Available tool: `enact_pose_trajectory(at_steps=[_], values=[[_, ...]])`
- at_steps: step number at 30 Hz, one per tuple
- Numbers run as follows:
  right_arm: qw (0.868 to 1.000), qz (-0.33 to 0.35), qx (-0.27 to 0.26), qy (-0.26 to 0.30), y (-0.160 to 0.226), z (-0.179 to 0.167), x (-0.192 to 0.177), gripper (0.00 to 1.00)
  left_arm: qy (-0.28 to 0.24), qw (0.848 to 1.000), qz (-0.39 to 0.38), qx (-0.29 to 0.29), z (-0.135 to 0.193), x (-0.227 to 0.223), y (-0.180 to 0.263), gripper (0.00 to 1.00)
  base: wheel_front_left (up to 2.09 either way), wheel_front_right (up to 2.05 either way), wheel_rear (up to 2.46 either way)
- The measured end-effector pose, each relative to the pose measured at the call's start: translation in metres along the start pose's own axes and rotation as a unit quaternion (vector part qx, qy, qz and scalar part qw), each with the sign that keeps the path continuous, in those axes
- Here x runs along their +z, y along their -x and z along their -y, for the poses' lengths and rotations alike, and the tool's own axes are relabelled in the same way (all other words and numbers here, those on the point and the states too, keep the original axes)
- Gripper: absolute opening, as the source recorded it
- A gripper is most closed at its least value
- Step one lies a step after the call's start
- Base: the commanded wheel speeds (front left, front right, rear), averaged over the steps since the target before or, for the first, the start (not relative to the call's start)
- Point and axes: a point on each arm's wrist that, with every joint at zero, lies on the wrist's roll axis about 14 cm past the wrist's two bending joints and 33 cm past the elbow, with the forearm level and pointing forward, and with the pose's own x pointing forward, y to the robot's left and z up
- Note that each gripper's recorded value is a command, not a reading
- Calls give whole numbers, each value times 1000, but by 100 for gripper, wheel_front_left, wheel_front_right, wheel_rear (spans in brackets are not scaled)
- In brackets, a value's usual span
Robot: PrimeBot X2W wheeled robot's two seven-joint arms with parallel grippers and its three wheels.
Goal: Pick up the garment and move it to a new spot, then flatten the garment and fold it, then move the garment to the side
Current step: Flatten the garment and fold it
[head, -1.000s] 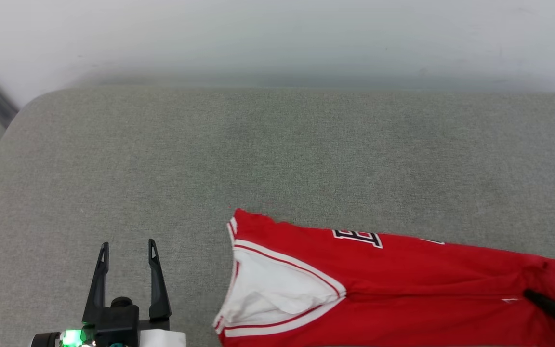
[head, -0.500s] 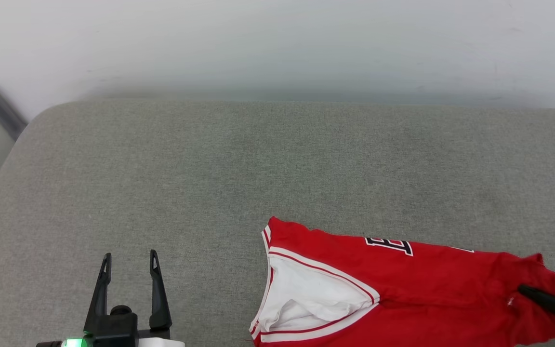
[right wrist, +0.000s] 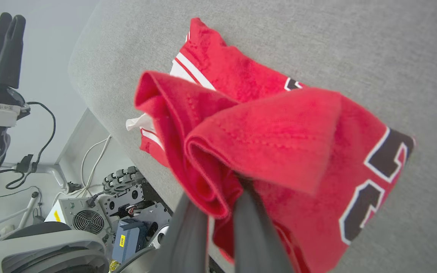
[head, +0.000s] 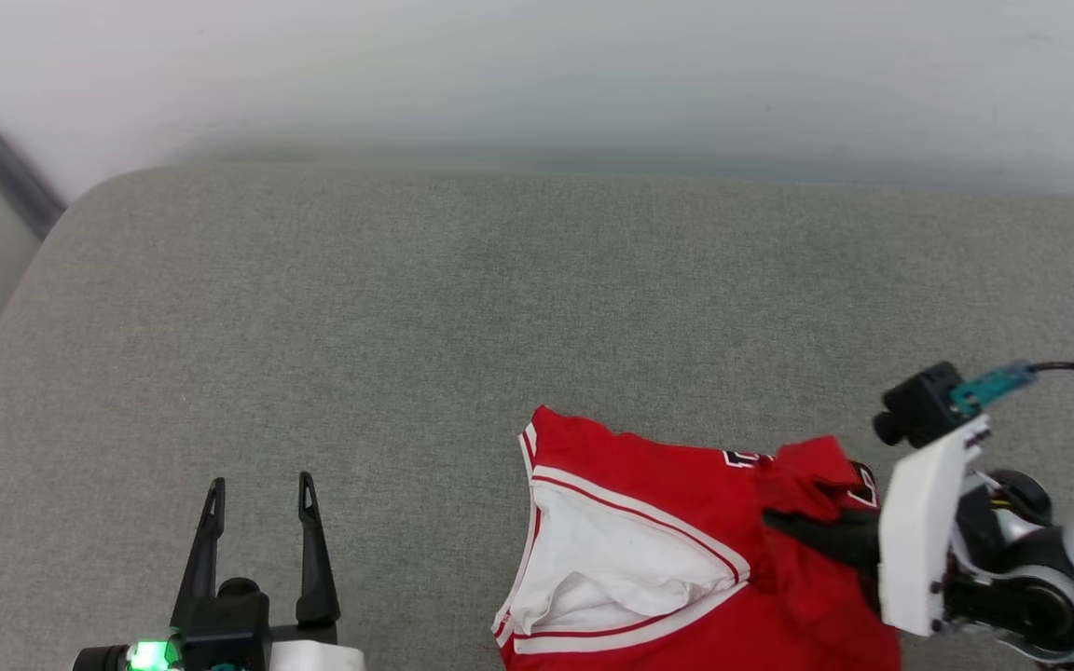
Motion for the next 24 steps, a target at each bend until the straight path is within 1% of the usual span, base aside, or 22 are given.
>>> enact_pose_trajectory(at_steps=[5, 7, 9, 11, 13, 15, 18, 21, 24], values=[[996, -42, 29, 75, -35, -33, 5, 0, 1, 1000, -3, -1, 2, -3, -7, 100, 0, 0, 0], [994, -54, 40, 90, -48, -43, 5, 0, 0, 1000, -4, -1, 3, -4, -10, 100, 0, 0, 0], [990, -74, 40, 114, -61, -48, 2, 0, 1, 1000, -9, -3, 4, -7, -10, 100, 0, 0, 0], [986, -90, 30, 136, -72, -45, 1, 0, 2, 1000, -12, -2, 5, -9, -12, 100, 0, 0, 0], [985, -107, 25, 135, -82, -40, -5, 0, 4, 1000, -12, -2, 5, -9, -16, 100, 0, 0, 0], [985, -120, 21, 123, -92, -35, -12, 0, 5, 1000, -14, 2, 5, -10, -17, 100, 0, 0, 0], [980, -148, 12, 132, -102, -27, -24, 0, 5, 1000, -19, 6, 3, -13, -19, 100, 0, 0, 0], [974, -179, 9, 139, -106, -22, -45, 0, 5, 1000, -24, 9, 2, -16, -19, 100, 0, 0, 0], [976, -173, 9, 135, -107, -21, -48, 0, 6, 1000, -24, 11, 1, -17, -20, 100, 0, 0, 0]])
